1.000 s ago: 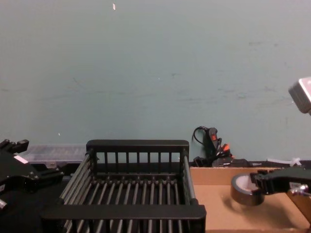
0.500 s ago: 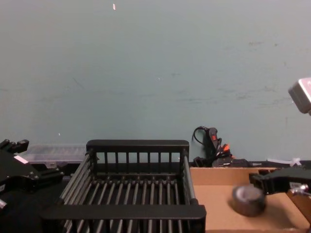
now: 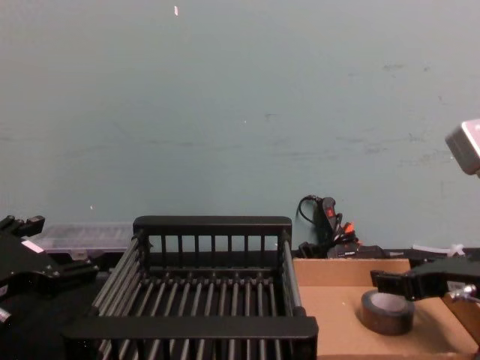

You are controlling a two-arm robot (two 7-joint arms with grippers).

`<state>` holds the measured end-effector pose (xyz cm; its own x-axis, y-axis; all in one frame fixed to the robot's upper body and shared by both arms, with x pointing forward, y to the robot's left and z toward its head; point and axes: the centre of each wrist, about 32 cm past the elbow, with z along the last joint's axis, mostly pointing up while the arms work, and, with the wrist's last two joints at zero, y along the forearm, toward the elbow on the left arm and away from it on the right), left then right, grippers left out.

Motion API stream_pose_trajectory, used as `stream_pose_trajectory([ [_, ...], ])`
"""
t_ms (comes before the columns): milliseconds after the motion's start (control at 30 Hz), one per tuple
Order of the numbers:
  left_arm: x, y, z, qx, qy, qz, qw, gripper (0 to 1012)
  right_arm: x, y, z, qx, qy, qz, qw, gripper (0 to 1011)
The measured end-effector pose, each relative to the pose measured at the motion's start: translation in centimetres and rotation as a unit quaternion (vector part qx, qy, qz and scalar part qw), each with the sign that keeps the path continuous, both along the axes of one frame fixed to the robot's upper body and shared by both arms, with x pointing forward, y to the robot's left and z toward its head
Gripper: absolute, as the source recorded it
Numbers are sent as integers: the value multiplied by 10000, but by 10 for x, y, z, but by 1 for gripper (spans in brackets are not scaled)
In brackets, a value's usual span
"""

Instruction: Pick up the white tape and place it into the black box , Pick up the silver tape and place it into the brown box.

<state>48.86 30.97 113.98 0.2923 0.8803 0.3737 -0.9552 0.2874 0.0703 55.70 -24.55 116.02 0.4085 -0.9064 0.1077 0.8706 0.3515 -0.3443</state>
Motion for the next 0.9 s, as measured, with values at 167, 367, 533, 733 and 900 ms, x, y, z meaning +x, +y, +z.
stream_pose_trajectory([
  [167, 0, 0, 0, 0, 0, 0, 10000, 1001, 0, 0, 0, 3, -2, 1, 10000, 847],
  [367, 0, 0, 0, 1, 0, 0, 10000, 1001, 0, 0, 0, 6, -4, 1, 10000, 978],
  [533, 0, 0, 0, 0, 0, 0, 10000, 1001, 0, 0, 0, 6, -4, 1, 10000, 1002],
  [733, 0, 0, 0, 0, 0, 0, 10000, 1001, 0, 0, 0, 7, -4, 1, 10000, 1002],
  [900, 0, 0, 0, 0, 0, 0, 10000, 1001, 0, 0, 0, 7, -4, 1, 10000, 1002],
])
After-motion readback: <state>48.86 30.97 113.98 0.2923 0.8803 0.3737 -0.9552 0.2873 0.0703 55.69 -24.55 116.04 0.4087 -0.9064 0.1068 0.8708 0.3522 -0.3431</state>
